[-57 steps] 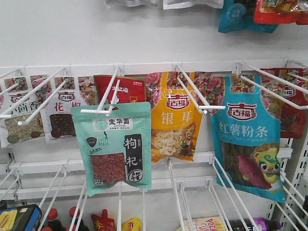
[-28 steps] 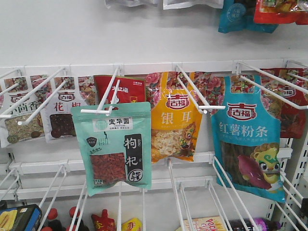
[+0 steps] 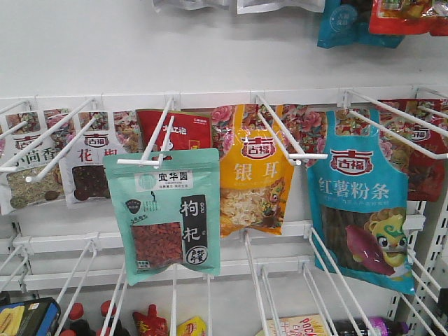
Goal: Pick snacks and fruit into basket
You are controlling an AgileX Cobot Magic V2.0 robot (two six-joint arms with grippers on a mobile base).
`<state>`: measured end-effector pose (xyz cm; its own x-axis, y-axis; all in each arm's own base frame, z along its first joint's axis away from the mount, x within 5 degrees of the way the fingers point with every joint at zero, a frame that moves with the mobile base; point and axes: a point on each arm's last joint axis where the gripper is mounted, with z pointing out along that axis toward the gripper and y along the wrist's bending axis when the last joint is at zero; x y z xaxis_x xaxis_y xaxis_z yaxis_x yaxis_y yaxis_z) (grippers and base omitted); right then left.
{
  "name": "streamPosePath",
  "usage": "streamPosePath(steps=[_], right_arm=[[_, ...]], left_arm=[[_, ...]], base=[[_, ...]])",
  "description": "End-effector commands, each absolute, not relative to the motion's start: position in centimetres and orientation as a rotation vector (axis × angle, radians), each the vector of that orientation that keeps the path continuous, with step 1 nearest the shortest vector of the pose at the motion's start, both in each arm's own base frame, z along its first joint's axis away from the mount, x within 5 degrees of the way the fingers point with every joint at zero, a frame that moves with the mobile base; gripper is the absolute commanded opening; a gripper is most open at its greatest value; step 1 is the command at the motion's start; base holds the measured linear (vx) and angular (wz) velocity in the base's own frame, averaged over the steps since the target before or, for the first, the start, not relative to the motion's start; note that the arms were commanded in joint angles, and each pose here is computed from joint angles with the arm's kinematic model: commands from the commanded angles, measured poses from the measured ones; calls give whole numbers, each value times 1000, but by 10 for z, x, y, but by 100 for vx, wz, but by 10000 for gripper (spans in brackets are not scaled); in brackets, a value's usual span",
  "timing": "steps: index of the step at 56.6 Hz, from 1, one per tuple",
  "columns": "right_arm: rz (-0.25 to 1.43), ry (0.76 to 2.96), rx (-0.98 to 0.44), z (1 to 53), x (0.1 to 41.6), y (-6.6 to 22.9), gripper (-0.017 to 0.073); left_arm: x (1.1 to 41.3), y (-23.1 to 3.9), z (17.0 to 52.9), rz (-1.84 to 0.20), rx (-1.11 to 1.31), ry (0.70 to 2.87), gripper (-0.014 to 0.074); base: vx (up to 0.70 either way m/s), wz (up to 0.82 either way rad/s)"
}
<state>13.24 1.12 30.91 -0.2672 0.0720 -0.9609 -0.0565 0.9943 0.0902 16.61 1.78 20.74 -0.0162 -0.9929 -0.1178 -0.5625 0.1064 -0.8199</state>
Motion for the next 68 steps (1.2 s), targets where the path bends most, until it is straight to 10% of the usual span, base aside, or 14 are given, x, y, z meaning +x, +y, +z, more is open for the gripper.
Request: streamPosePath(steps=[1, 68], right_arm=[[109, 1724, -5, 328, 135, 11, 591], [106, 1753, -7, 325, 139, 11, 591]], left_arm=[[178, 16, 225, -811, -1498, 1656, 652], [214, 24, 219, -674, -1410, 1786, 554]], base=[[0, 0], [0, 0]])
